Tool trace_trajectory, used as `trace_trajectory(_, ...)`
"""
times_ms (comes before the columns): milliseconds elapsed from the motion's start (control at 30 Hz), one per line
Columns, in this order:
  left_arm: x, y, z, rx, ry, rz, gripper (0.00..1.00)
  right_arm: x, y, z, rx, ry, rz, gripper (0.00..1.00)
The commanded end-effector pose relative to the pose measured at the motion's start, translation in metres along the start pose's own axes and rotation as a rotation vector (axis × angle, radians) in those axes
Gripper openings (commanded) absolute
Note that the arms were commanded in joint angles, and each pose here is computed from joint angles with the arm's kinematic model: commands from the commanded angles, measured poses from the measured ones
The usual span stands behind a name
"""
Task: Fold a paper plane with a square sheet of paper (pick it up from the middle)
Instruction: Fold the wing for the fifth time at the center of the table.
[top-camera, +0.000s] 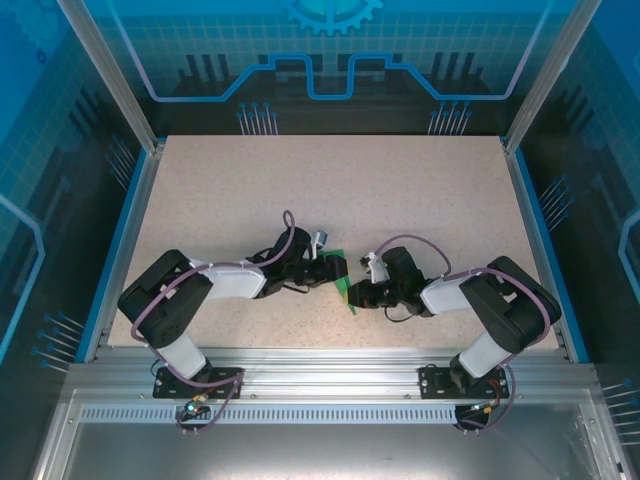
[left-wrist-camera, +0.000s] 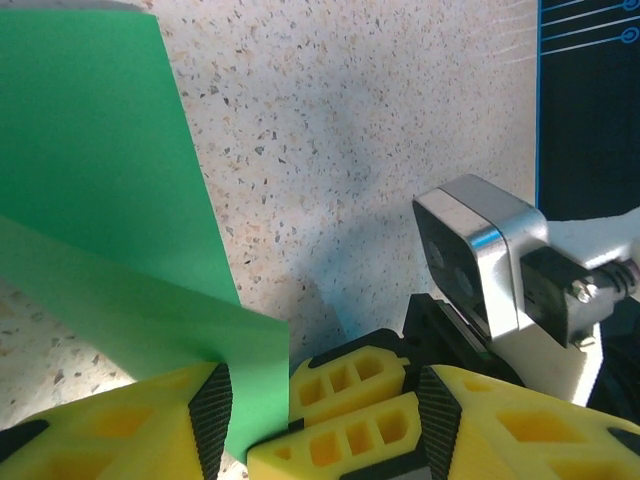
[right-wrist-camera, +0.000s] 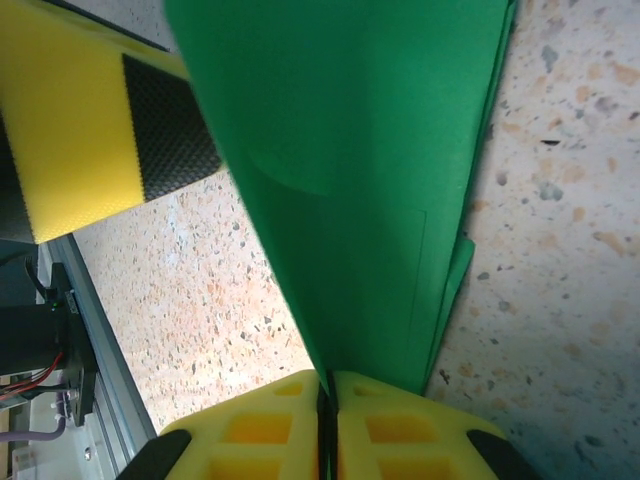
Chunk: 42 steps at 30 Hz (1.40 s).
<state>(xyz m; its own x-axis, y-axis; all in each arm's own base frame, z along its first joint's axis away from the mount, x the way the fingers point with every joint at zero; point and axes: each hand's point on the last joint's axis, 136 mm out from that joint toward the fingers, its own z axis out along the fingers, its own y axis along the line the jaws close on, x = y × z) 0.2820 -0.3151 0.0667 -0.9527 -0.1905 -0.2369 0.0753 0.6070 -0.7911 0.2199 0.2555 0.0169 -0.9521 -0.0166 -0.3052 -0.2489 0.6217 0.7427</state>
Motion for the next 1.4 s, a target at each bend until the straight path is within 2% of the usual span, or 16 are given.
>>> trace_trajectory(0, -0.002, -0.014, 0.006, 0.042, 0.019, 0.023, 0.56, 0.003, -0.011, -0.001, 0.032, 0.0, 0.026, 0.12)
trace_trajectory(433, 0.0, -0.003, 0.014, -0.005, 0.042, 0.019, 0.53, 0.002, -0.006, -0.014, 0.068, -0.014, 0.004, 0.21)
trace_trajectory(767, -0.002, -0.004, 0.014, -0.006, 0.043, 0.019, 0.53, 0.007, -0.009, -0.02, 0.106, 0.007, -0.011, 0.22)
trace_trajectory(1000, -0.001, -0.004, 0.013, -0.008, 0.045, 0.019, 0.53, 0.006, 0.002, -0.021, 0.095, 0.001, -0.04, 0.33)
trace_trajectory(1200, -0.001, -0.004, 0.013, -0.007, 0.045, 0.02, 0.53, 0.005, 0.005, -0.016, 0.109, 0.024, -0.062, 0.31)
trace_trajectory(1367, -0.001, -0.004, 0.013, -0.007, 0.049, 0.02, 0.53, 0.004, -0.001, -0.014, 0.138, 0.018, -0.057, 0.22)
